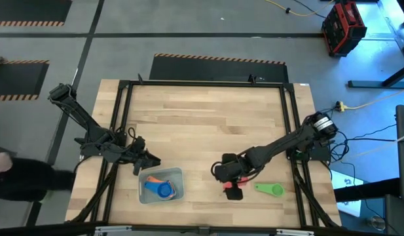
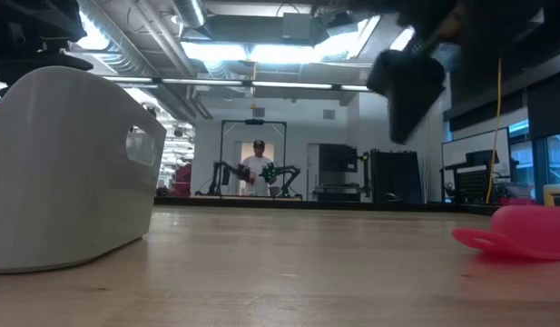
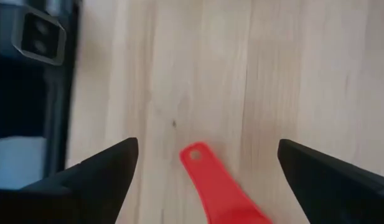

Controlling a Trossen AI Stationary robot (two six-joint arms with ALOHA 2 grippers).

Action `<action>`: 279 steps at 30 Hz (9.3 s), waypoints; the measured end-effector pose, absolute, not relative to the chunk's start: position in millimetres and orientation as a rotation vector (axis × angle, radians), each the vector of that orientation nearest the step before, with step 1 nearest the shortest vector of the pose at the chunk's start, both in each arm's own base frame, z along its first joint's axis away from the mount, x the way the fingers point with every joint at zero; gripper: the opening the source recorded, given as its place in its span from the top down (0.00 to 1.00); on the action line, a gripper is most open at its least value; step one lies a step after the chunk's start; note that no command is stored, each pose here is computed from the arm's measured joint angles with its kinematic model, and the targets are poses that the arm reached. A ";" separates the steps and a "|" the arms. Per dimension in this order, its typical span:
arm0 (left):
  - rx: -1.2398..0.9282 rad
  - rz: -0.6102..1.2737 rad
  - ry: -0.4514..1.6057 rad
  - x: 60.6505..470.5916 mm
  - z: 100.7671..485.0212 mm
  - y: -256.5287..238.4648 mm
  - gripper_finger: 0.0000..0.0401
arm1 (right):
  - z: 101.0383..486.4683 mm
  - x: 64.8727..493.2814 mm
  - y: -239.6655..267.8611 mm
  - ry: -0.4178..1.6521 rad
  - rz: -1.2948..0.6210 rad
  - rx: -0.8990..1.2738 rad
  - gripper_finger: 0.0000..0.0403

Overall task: Nest measuring cups in basket
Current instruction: Stack the pink measuring cup on top of the blue measuring cup in the gray bin

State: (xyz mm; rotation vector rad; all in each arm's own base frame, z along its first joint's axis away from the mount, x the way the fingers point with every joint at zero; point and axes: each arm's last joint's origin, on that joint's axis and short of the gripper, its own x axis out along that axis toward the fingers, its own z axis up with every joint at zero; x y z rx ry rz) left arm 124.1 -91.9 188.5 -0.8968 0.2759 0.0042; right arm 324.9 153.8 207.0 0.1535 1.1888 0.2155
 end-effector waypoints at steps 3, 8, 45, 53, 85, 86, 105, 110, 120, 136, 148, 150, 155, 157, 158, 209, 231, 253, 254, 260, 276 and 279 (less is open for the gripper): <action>-0.897 0.003 0.276 124.1 188.6 -91.9 0.70 | 192.2 325.2 160.5 1.228 0.216 0.135 0.03; -0.897 0.004 0.276 124.1 188.7 -91.9 0.70 | 173.6 325.9 172.1 1.260 0.249 0.073 0.05; -0.897 0.003 0.276 124.1 188.7 -91.9 0.70 | 137.0 329.4 181.2 1.308 0.281 -0.096 0.64; -0.897 0.004 0.276 124.1 188.7 -91.9 0.70 | 137.1 330.1 182.0 1.300 0.286 -0.092 0.65; -0.897 0.004 0.275 124.1 188.7 -91.9 0.70 | 216.8 404.1 162.8 0.849 0.351 -0.096 0.65; -0.897 0.008 0.273 124.2 188.7 -91.7 0.70 | 218.6 406.7 160.3 0.829 0.350 -0.097 0.64; -0.803 0.069 0.222 124.5 189.0 -89.3 0.70 | 249.5 444.4 114.0 0.449 0.429 0.038 0.64; -0.676 0.104 0.194 124.5 189.4 -87.7 0.70 | 258.7 449.6 108.0 0.347 0.425 0.041 0.65; -0.512 0.076 0.171 125.2 193.0 -88.2 0.70 | 273.0 454.1 105.1 0.192 0.423 0.042 0.64; -0.172 -0.056 -0.017 129.8 216.5 -94.0 0.70 | 300.3 455.5 103.0 -0.093 0.423 0.040 0.64; -0.061 -0.135 -0.137 147.2 220.5 -98.8 0.70 | 305.4 455.9 98.1 -0.147 0.413 0.038 0.64; -0.061 -0.135 -0.130 148.3 219.2 -99.0 0.70 | 305.4 455.9 98.1 -0.148 0.413 0.038 0.64; -0.054 -0.115 -0.170 149.5 223.0 -96.4 0.70 | 305.7 455.9 98.1 -0.151 0.413 0.038 0.64; -0.044 -0.111 -0.180 150.3 224.0 -95.0 0.70 | 305.9 455.8 98.1 -0.153 0.412 0.038 0.64; -0.043 -0.115 -0.182 150.9 224.1 -94.4 0.70 | 306.2 455.8 98.1 -0.157 0.412 0.038 0.64; -0.079 -0.069 -0.202 160.0 225.8 -79.0 0.99 | 307.6 457.3 92.0 -0.160 0.239 0.135 0.38; -0.891 -0.064 -0.020 136.0 210.4 -112.6 0.99 | 342.4 390.8 80.5 0.368 0.299 -0.049 0.33; -0.701 0.699 -0.274 134.6 208.2 -85.6 0.99 | 292.9 434.7 78.5 0.260 -0.277 0.129 0.33; -0.688 0.731 -0.281 136.1 208.2 -82.6 0.99 | 292.6 436.6 78.2 0.235 -0.299 0.132 0.33; -0.671 0.793 -0.303 145.9 208.0 -67.1 0.99 | 284.0 449.2 80.4 0.137 -0.314 0.161 0.33; -0.690 0.751 -0.307 156.0 209.2 -52.6 0.99 | 273.1 461.2 61.3 0.048 -0.520 0.089 0.46; -0.696 0.736 -0.308 157.1 209.8 -51.4 0.99 | 273.0 462.3 54.5 0.042 -0.523 0.114 0.47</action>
